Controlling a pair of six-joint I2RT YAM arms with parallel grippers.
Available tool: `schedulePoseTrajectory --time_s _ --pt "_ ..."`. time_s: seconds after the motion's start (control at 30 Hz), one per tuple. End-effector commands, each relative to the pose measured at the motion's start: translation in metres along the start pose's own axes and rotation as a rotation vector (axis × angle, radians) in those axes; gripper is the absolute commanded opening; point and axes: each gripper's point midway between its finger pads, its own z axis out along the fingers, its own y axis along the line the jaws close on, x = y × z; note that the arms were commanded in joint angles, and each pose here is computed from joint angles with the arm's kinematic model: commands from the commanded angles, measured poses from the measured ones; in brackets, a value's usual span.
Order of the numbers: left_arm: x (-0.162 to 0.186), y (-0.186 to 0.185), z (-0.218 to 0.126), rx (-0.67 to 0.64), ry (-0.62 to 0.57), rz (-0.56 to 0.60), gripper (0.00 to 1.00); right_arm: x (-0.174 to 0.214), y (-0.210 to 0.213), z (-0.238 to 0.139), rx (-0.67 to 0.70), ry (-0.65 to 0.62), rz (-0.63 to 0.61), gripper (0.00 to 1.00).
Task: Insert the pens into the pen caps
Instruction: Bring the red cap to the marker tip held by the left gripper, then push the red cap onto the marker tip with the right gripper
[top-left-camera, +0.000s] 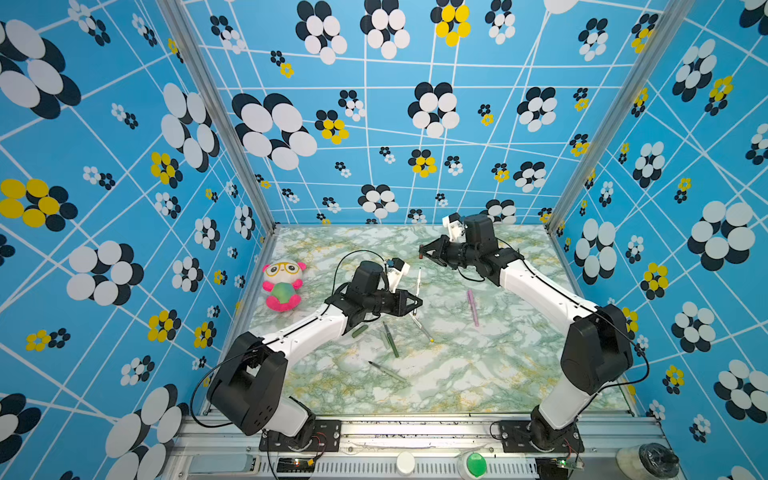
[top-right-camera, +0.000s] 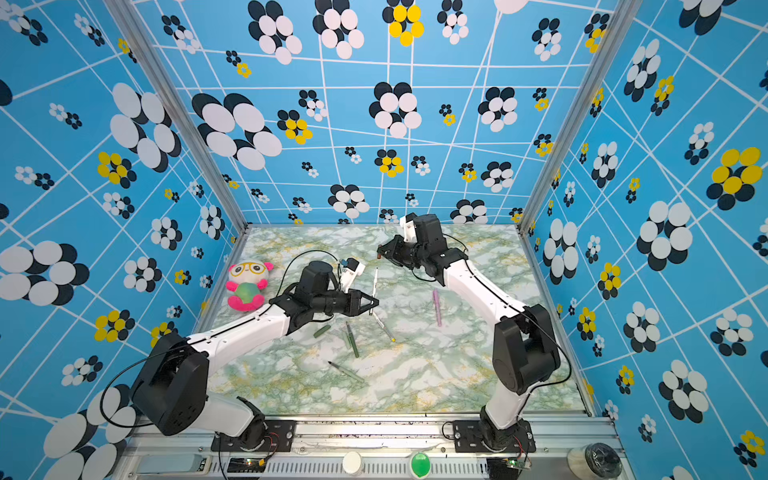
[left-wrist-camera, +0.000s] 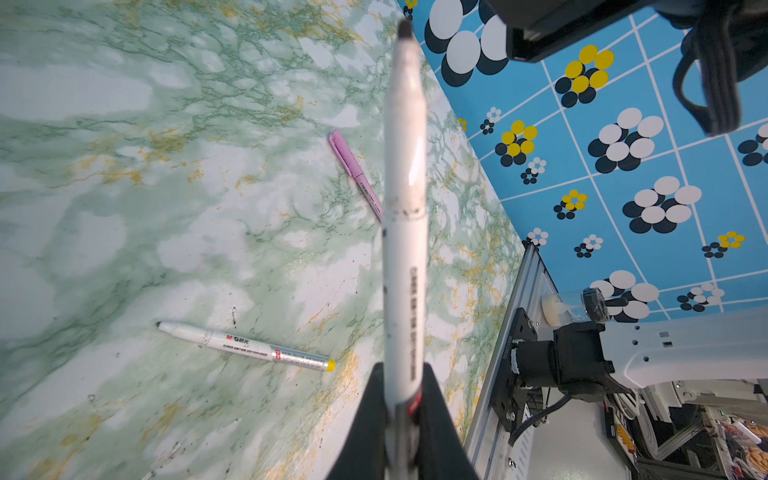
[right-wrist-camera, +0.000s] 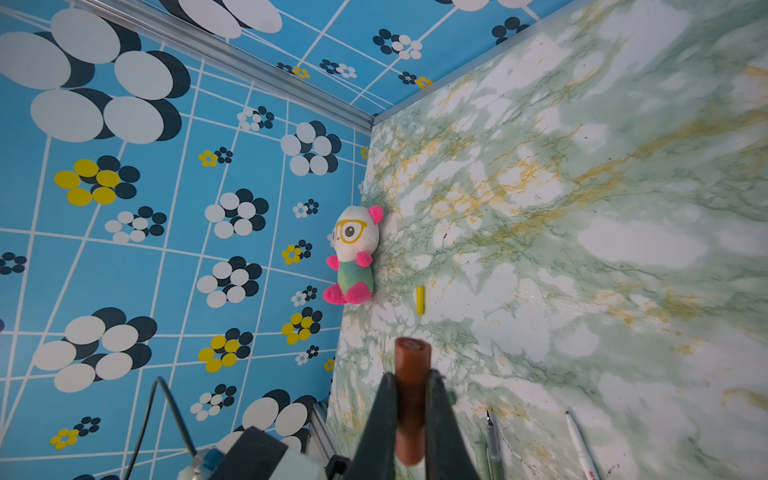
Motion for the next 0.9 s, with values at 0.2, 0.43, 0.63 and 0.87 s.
schedulePoseTrajectory --time_s 0.2,0.43,0.63,0.87 --pt "-0.013 0.003 -0.001 -0.009 -0.041 -0.001 0.00 0.010 0.010 -0.002 -0.034 0.032 -0.021 0.00" --pt "-0.013 0.005 -0.001 -0.016 -0.046 -0.006 0.00 0.017 0.017 0.000 -0.048 0.055 -0.035 0.00" --pt "-0.015 0.009 -0.003 -0.030 -0.058 -0.014 0.00 0.019 0.020 -0.002 -0.052 0.059 -0.050 0.00" --pt "-0.015 0.010 -0.005 -0.036 -0.066 -0.017 0.00 0.018 0.021 -0.004 -0.046 0.050 -0.063 0.00"
